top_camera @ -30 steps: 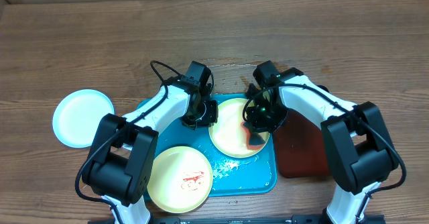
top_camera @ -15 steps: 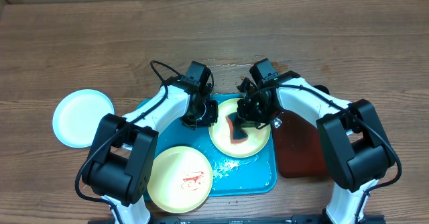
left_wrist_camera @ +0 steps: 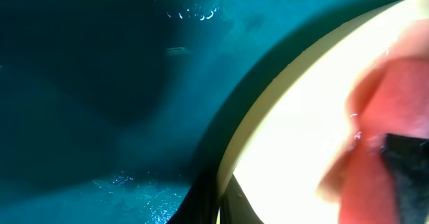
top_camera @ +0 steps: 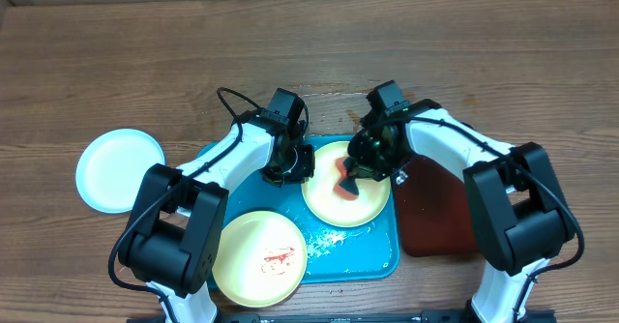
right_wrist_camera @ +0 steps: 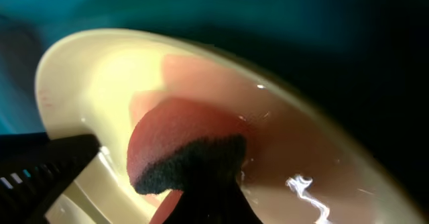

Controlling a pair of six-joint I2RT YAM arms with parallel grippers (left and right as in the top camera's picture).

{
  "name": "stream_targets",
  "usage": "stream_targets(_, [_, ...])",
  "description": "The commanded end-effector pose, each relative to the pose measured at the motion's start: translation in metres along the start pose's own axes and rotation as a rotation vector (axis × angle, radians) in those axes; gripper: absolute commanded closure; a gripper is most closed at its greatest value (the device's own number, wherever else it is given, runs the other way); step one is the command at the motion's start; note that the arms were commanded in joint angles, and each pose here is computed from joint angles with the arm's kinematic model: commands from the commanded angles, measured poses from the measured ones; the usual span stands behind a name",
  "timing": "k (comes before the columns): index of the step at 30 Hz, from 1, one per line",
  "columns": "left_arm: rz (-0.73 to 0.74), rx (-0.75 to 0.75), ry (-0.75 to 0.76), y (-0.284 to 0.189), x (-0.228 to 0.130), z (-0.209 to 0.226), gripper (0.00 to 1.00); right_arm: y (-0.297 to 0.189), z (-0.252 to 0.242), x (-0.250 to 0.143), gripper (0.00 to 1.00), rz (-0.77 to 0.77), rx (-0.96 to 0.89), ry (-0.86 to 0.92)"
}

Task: Clean dirty plates on tray and stack at the side
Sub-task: 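Return the sponge with the right gripper to the brown tray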

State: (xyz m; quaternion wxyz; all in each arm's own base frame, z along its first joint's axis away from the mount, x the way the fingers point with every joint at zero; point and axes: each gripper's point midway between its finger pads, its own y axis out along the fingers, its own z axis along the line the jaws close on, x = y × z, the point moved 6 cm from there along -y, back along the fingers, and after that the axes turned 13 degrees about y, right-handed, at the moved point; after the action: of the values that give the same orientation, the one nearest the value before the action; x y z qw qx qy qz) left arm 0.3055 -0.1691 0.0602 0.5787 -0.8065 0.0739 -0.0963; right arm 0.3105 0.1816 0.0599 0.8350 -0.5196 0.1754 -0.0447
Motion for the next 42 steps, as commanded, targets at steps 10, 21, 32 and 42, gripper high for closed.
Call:
stream_targets(10, [0.044,0.026,-0.011,0.012,-0.007,0.005,0.96,-0.103,0.030,-0.014,0.96,-0.228,-0.006,-0.219])
stream_targets(21, [-0.016,0.016,0.003,-0.010,0.009,-0.005,0.96,-0.187,-0.012,-0.037,0.96,-0.445,-0.348,0.151])
stream_targets(32, [-0.019,0.018,-0.004,-0.011,0.010,-0.005,0.96,-0.150,-0.071,-0.013,0.96,-0.405,-0.385,0.318])
stream_targets(42, [-0.014,0.016,-0.005,-0.011,0.009,-0.005,0.96,-0.093,-0.102,-0.004,0.96,-0.374,-0.338,0.338])
